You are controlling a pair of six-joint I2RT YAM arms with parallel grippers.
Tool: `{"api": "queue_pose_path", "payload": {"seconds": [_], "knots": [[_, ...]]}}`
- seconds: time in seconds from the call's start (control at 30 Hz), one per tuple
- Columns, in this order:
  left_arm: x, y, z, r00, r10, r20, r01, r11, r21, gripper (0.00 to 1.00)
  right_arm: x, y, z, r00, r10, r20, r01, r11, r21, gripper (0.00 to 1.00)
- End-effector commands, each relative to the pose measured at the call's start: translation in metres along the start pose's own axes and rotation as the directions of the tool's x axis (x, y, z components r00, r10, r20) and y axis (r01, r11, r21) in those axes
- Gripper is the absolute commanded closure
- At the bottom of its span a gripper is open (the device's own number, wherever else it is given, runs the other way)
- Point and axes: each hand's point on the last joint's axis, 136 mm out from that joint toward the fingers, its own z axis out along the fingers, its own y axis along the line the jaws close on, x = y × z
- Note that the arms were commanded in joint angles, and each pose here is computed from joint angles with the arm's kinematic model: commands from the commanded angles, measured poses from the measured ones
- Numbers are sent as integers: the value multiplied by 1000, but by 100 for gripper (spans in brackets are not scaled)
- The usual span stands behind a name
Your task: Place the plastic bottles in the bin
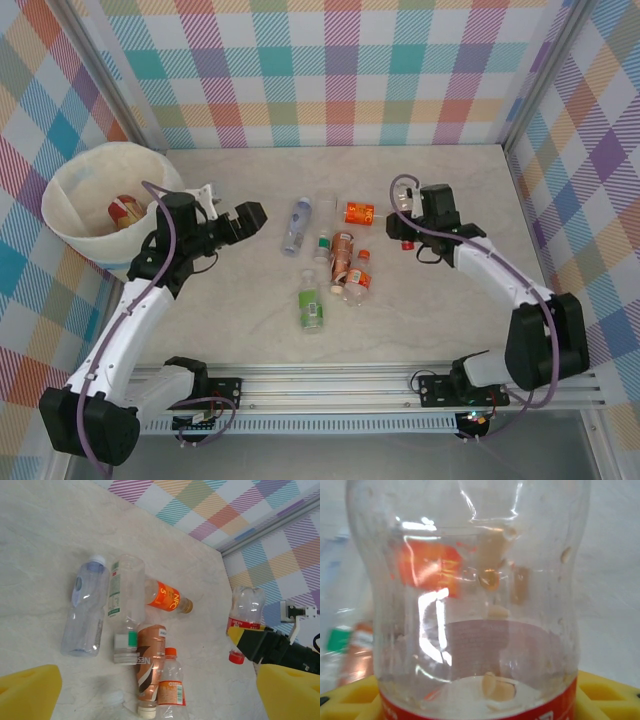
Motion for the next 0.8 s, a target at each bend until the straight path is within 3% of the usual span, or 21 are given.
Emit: {"api": "queue_pose_path", "payload": {"seconds": [0.0, 0.2, 0.43, 0.6, 0.77], "knots": [[-4, -26, 2, 1000, 13, 14, -15, 994, 106, 0, -21, 57, -18, 984, -119, 130, 146, 963, -228, 52], [0, -57, 9, 999, 34, 19, -38, 976, 214, 0, -22, 132, -40, 944, -255, 209, 323, 841, -434, 51], [18, -90, 24, 995, 98, -31, -85, 952, 295, 0, -17, 194, -60, 922, -312, 231, 387, 689, -613, 51], [28, -105, 29, 987, 158, -38, -138, 939, 316, 0, -15, 223, -78, 919, -312, 240, 385, 584, -715, 50], [30, -121, 28, 984, 181, -3, -167, 913, 373, 0, -13, 237, -81, 916, -327, 233, 385, 549, -742, 49]]}}
